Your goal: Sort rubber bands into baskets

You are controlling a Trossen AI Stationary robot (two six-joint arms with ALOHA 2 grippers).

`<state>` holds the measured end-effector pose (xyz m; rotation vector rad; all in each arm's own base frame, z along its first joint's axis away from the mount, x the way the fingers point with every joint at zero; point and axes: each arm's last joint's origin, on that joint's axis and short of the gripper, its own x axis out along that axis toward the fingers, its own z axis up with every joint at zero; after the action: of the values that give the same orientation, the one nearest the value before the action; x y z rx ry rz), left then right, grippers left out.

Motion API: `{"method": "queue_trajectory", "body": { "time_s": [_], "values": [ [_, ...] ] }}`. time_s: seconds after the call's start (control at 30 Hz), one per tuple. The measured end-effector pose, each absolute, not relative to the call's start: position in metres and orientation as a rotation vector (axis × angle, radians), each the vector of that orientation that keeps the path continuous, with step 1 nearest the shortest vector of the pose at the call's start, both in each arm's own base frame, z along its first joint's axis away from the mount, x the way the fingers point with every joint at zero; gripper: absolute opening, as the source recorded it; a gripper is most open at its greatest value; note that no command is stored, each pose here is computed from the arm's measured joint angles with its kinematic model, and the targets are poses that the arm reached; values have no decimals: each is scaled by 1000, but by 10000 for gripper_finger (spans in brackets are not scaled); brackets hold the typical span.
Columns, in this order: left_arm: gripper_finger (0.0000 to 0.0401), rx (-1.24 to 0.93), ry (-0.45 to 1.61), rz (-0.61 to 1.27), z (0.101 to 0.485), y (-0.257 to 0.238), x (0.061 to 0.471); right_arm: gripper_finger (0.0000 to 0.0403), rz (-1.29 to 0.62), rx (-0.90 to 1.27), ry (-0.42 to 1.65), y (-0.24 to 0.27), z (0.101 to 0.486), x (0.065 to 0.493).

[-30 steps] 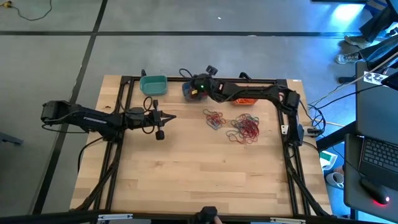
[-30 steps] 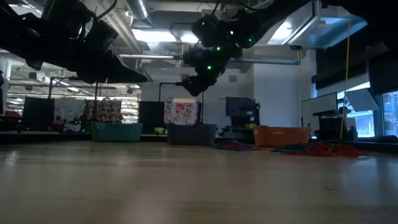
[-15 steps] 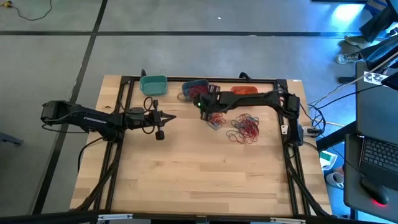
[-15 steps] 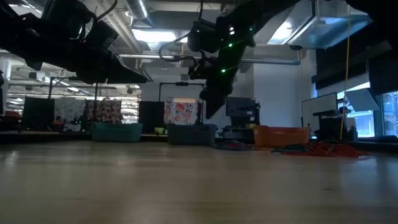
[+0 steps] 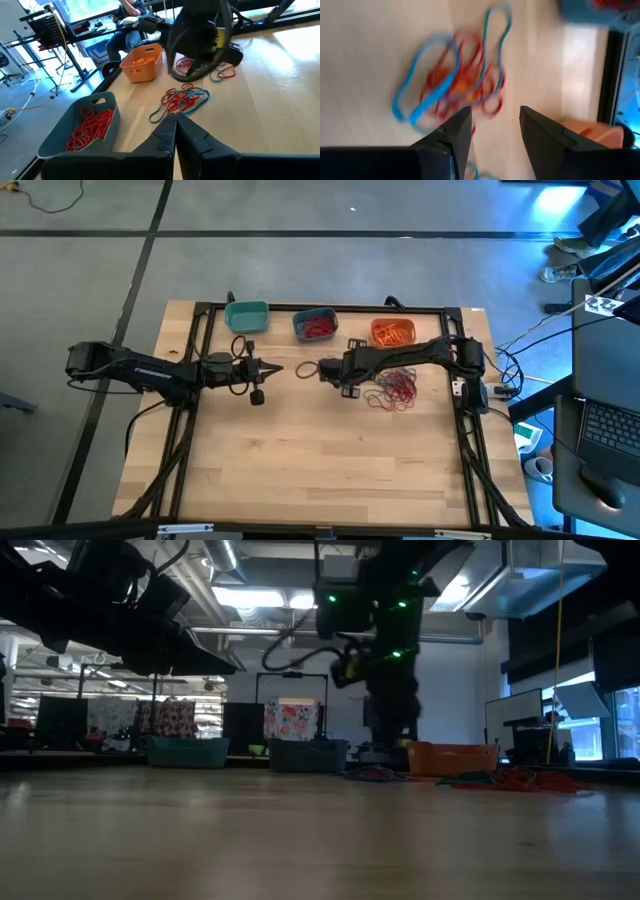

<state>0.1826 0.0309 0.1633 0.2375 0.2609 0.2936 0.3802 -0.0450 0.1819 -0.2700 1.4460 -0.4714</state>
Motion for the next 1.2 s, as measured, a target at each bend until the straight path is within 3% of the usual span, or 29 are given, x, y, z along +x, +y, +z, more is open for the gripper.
{"method": "queue_trajectory", "body": {
  "time_s": [0.23,0.77,0.97,1.07,1.2],
  "values": [
    [5,239,261,293,163,31,183,153,-487,-262,1510,-44,161,350],
    [5,238,257,294,164,31,183,137,-484,70,1239,-76,134,322],
    [5,241,257,299,164,31,183,135,-532,53,1205,-77,123,316],
    [5,238,256,300,164,31,183,117,-553,56,1189,-78,123,317],
    [5,238,257,300,164,31,183,56,-571,54,1181,-78,122,317]
  ]
}}
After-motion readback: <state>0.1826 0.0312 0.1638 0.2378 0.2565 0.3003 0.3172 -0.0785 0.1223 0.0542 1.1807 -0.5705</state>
